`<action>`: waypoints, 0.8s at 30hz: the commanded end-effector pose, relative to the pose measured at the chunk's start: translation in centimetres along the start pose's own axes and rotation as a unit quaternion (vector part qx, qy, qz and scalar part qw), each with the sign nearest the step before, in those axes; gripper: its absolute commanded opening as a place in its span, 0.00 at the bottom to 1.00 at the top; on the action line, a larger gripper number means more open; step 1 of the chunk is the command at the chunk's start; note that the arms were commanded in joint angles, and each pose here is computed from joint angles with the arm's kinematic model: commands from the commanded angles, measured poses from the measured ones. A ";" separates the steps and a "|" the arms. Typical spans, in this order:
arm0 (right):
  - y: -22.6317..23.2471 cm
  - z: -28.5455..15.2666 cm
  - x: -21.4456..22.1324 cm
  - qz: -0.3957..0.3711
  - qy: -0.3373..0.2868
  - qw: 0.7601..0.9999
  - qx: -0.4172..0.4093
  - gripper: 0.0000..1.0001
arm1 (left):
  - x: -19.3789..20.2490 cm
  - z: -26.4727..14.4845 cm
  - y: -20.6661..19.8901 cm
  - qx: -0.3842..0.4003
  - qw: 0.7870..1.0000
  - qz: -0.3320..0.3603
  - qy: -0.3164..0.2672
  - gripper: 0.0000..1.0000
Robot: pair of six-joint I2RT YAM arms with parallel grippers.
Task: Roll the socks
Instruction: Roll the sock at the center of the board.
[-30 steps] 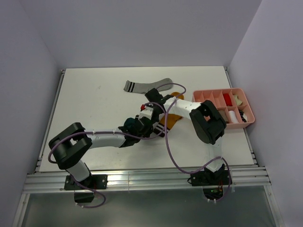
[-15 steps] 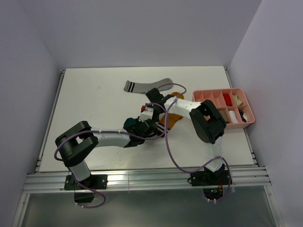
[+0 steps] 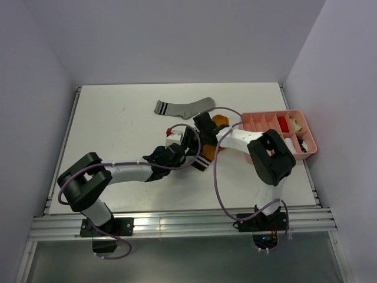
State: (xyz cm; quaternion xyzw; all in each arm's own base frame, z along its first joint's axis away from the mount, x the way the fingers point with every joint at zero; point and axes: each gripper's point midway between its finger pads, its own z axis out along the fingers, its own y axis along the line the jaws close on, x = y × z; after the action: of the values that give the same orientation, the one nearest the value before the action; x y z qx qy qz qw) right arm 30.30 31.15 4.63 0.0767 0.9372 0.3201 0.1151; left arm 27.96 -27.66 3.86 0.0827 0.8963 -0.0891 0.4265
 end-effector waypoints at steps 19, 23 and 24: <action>4.0 -0.9 -1.5 -0.010 -0.070 0.987 -0.145 0.67 | 1.9 -0.2 5.7 0.188 0.916 -0.320 0.154 0.01; 3.9 0.5 -1.0 -0.009 -0.060 0.988 -0.145 0.67 | 2.5 0.3 6.7 0.180 0.908 -0.340 0.162 0.01; 3.9 0.8 -0.8 -0.008 -0.057 0.988 -0.145 0.67 | 2.7 0.4 6.7 0.178 0.907 -0.343 0.164 0.01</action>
State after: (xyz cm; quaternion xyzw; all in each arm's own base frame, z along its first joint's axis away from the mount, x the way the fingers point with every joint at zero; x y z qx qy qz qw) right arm 30.78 32.99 5.57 0.0821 0.8885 0.4203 0.1647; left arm 30.56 -21.62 3.69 -0.1255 0.8778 -0.3872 0.2525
